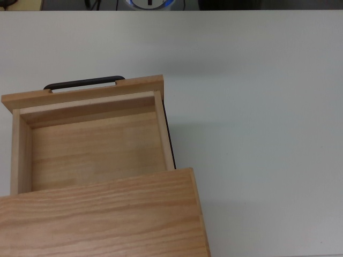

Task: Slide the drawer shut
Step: 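Move the gripper down toward the open drawer's front panel, then lower the gripper against the drawer front beside the black handle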

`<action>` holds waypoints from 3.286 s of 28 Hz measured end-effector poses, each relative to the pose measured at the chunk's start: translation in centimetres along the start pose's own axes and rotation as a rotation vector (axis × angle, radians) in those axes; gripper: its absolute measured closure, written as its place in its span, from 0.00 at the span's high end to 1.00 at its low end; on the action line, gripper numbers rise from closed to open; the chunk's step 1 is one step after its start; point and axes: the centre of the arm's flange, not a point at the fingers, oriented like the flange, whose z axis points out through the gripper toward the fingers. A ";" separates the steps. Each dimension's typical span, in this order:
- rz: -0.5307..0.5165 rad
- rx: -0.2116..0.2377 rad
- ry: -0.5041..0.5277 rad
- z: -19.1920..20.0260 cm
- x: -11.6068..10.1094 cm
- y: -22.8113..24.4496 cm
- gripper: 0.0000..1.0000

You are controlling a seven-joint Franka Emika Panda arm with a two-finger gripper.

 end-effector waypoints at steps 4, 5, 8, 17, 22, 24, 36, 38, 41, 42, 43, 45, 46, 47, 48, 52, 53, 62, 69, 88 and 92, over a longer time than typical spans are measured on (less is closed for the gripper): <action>0.005 -0.001 -0.007 -0.6 -0.7 0.3 1.00; 0.005 -0.001 -0.007 -0.6 -0.7 0.3 1.00; 0.005 -0.001 -0.006 -0.7 -0.7 0.3 0.97; 0.005 -0.001 -0.006 -0.7 -0.7 0.3 0.58; -0.002 -0.001 -0.007 -0.7 -0.7 0.3 0.42; -0.003 -0.001 -0.007 -0.7 -0.7 0.3 0.33; -0.007 -0.001 -0.007 -0.7 -0.7 0.3 0.01; -0.008 -0.001 -0.007 -0.7 -0.7 0.2 0.01; -0.009 -0.001 -0.007 -0.7 -0.7 0.2 0.01; -0.009 -0.001 -0.007 -0.7 -0.7 0.2 0.01; -0.009 -0.001 -0.007 -0.7 -0.7 0.2 0.01; -0.009 -0.001 -0.008 -0.6 -0.7 0.2 0.01; -0.009 -0.001 -0.008 -0.6 -0.7 0.2 0.01; -0.010 -0.001 -0.010 -0.5 -0.7 0.2 0.01; -0.010 -0.001 -0.013 -0.4 -0.6 0.2 0.01; -0.011 -0.001 -0.040 1.1 0.0 0.1 0.01; -0.011 -0.002 -0.050 1.7 0.2 0.1 0.01; -0.011 -0.005 -0.139 7.0 2.7 0.1 0.01; 0.007 -0.018 -0.087 9.0 4.9 1.5 0.01; 0.002 -0.013 0.110 10.6 8.9 1.4 0.01; -0.003 -0.010 0.168 11.1 10.0 1.1 0.01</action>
